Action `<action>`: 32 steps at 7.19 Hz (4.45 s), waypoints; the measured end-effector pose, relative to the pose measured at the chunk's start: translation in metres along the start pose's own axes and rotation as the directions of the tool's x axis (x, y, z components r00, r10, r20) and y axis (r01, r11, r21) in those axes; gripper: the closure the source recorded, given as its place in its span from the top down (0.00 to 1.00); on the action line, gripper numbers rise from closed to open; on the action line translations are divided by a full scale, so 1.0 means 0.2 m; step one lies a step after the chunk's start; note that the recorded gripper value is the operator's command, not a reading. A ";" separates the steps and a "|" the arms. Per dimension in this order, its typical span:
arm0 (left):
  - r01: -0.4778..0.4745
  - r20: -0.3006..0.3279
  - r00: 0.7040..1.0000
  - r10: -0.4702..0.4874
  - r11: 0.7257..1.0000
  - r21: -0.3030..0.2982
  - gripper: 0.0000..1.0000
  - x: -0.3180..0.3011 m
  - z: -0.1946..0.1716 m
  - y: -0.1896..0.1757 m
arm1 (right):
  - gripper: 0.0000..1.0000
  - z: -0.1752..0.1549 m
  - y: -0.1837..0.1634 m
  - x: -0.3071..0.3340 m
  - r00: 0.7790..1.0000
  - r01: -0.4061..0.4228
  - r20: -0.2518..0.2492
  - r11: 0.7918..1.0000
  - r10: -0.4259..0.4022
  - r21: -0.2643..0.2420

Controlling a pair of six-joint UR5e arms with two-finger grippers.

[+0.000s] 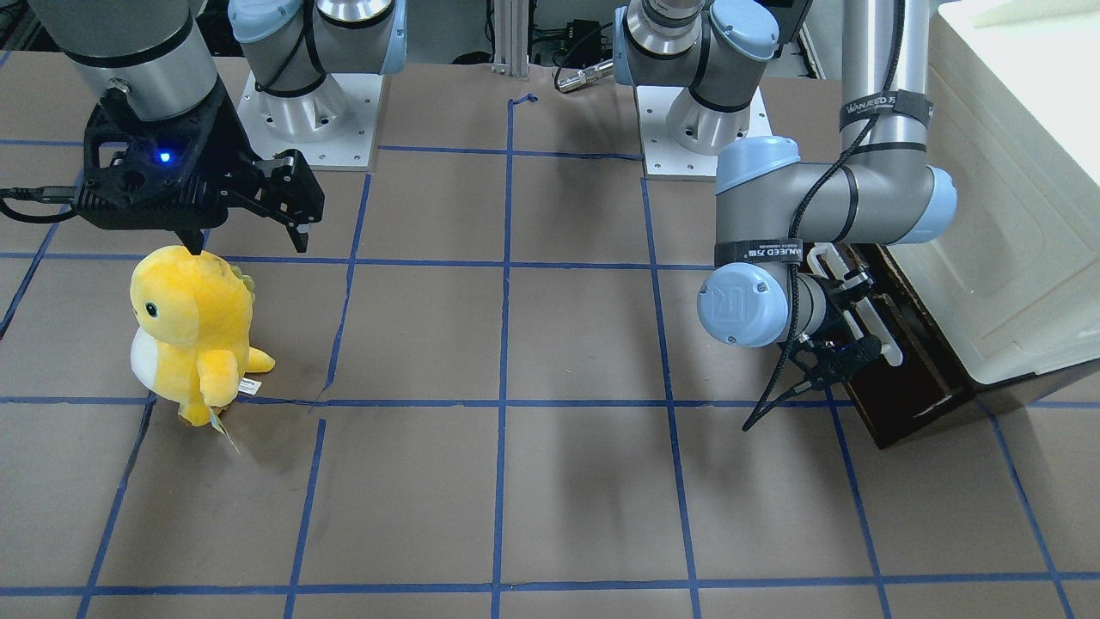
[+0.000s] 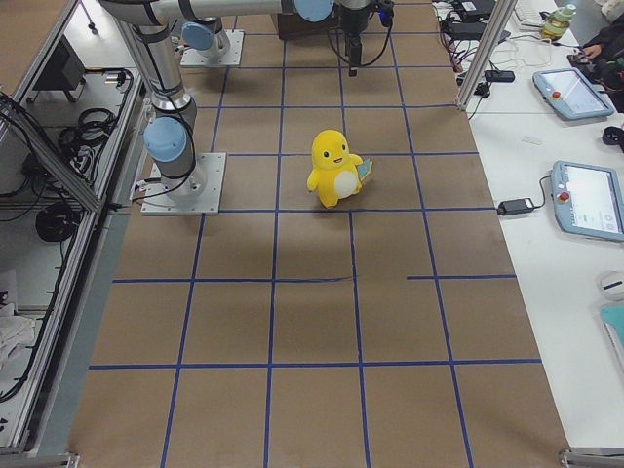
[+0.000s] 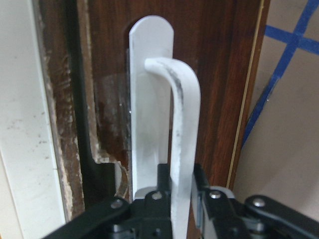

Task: Pull drawer sideways
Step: 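Pull the handle with the left gripper, sliding the drawer out, then keep pulling the drawer outward with the left gripper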

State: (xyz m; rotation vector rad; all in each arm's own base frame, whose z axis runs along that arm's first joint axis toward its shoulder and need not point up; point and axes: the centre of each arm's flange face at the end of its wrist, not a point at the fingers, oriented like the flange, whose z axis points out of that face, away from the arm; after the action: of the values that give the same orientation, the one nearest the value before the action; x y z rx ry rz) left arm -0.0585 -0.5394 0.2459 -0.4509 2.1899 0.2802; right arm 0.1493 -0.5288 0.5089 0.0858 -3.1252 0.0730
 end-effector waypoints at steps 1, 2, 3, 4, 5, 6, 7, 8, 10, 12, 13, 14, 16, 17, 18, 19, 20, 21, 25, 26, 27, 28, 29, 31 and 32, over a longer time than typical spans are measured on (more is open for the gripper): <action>0.001 0.000 1.000 -0.001 1.000 0.001 0.00 0.00 0.00 0.00 | 1.00 0.00 0.00 0.00 1.000 0.000 0.000 1.000 0.000 0.000; 0.001 0.000 1.000 -0.001 1.000 0.003 0.00 -0.01 -0.01 0.00 | 1.00 0.00 0.00 0.00 1.000 0.000 0.000 1.000 0.000 0.000; 0.001 -0.003 1.000 -0.001 1.000 0.002 0.00 -0.01 -0.01 0.00 | 1.00 0.00 0.00 0.00 1.000 0.000 0.000 1.000 0.000 0.000; 0.001 -0.010 1.000 -0.001 1.000 -0.002 0.00 0.00 -0.01 0.00 | 1.00 0.00 0.00 0.00 1.000 0.000 0.000 1.000 0.000 0.000; 0.000 -0.012 1.000 0.000 1.000 -0.003 0.00 0.00 -0.01 0.00 | 1.00 0.00 0.00 0.00 1.000 0.000 0.000 1.000 0.000 0.000; -0.004 -0.013 1.000 0.004 1.000 -0.001 0.00 0.01 -0.02 0.01 | 1.00 0.00 0.00 0.00 1.000 0.000 0.000 1.000 0.000 0.000; -0.010 -0.012 1.000 0.010 1.000 0.005 0.00 0.03 -0.03 0.02 | 1.00 0.00 0.00 0.00 1.000 0.000 0.000 1.000 0.000 0.000; -0.014 -0.012 1.000 0.014 1.000 0.008 0.00 0.04 -0.04 0.03 | 1.00 0.00 0.00 0.00 1.000 0.000 0.000 1.000 0.000 0.000; -0.016 -0.011 1.000 0.016 1.000 0.010 0.00 0.05 -0.04 0.03 | 1.00 0.00 0.00 0.00 1.000 0.000 0.000 1.000 0.000 0.000; -0.013 -0.007 1.000 0.013 1.000 0.018 0.00 0.03 -0.06 0.03 | 1.00 0.00 0.00 0.00 1.000 0.000 0.000 1.000 0.000 0.000; -0.014 -0.004 1.000 0.014 1.000 0.020 0.00 0.02 -0.07 0.03 | 1.00 0.00 0.00 0.00 1.000 0.000 0.000 1.000 0.000 0.000; -0.016 -0.002 1.000 0.016 1.000 0.019 0.00 0.00 -0.08 0.03 | 1.00 0.00 0.00 0.00 1.000 0.000 0.000 1.000 0.000 0.000; -0.019 -0.003 1.000 0.019 1.000 0.018 0.00 -0.01 -0.10 0.03 | 1.00 0.00 0.00 0.00 1.000 0.000 0.000 1.000 0.000 0.000; -0.021 -0.006 1.000 0.021 1.000 0.017 0.00 0.00 -0.10 0.03 | 1.00 0.00 0.00 0.00 1.000 0.001 0.000 1.000 -0.001 0.000; -0.024 -0.008 1.000 0.024 1.000 0.017 0.00 0.01 -0.10 0.04 | 1.00 0.00 0.00 0.00 1.000 0.000 0.000 1.000 0.000 0.000; -0.027 -0.009 1.000 0.027 0.999 0.019 0.00 0.02 -0.11 0.04 | 1.00 0.00 0.00 0.00 1.000 0.000 0.000 1.000 0.000 0.000; -0.030 -0.009 0.999 0.030 0.999 0.023 0.00 0.03 -0.12 0.05 | 1.00 0.00 0.00 0.00 1.000 0.000 0.000 1.000 0.000 0.000; -0.032 -0.011 0.999 0.033 0.999 0.024 0.00 0.04 -0.13 0.06 | 1.00 0.00 0.00 0.00 1.000 0.000 0.000 1.000 0.000 0.000; -0.039 -0.027 0.999 0.040 0.999 0.026 0.00 0.07 -0.20 0.08 | 1.00 0.00 0.00 0.00 1.000 0.000 0.000 1.000 0.000 0.000; -0.040 -0.027 0.999 0.040 0.999 0.027 0.00 0.07 -0.20 0.09 | 1.00 0.00 0.00 0.00 1.000 0.000 0.000 1.000 0.000 0.000; -0.039 -0.027 0.999 0.040 0.999 0.027 0.00 0.08 -0.21 0.09 | 1.00 0.00 0.00 0.00 1.000 0.000 0.000 1.000 0.000 0.000; -0.038 -0.027 0.999 0.039 0.999 0.028 0.00 0.08 -0.21 0.09 | 1.00 0.00 0.00 0.00 1.000 0.000 0.000 1.000 0.000 0.000; -0.039 -0.028 0.999 0.040 0.999 0.029 0.00 0.08 -0.22 0.09 | 1.00 0.00 0.00 0.00 1.000 0.000 0.000 1.000 0.000 0.000; -0.037 -0.032 0.999 0.039 0.999 0.036 0.00 0.11 -0.24 0.12 | 1.00 0.00 0.00 0.00 1.000 0.000 0.000 1.000 0.000 0.000; -0.035 -0.035 0.999 0.036 0.999 0.038 0.00 0.12 -0.25 0.13 | 1.00 0.00 0.00 0.00 1.000 0.000 0.000 1.000 0.000 0.000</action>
State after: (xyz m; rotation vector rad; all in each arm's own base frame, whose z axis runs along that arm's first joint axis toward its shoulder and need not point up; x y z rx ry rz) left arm -0.1179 -0.5394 0.2592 -0.3997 2.2360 0.2520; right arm 0.1492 -0.5288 0.5089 0.0857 -3.1250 0.0731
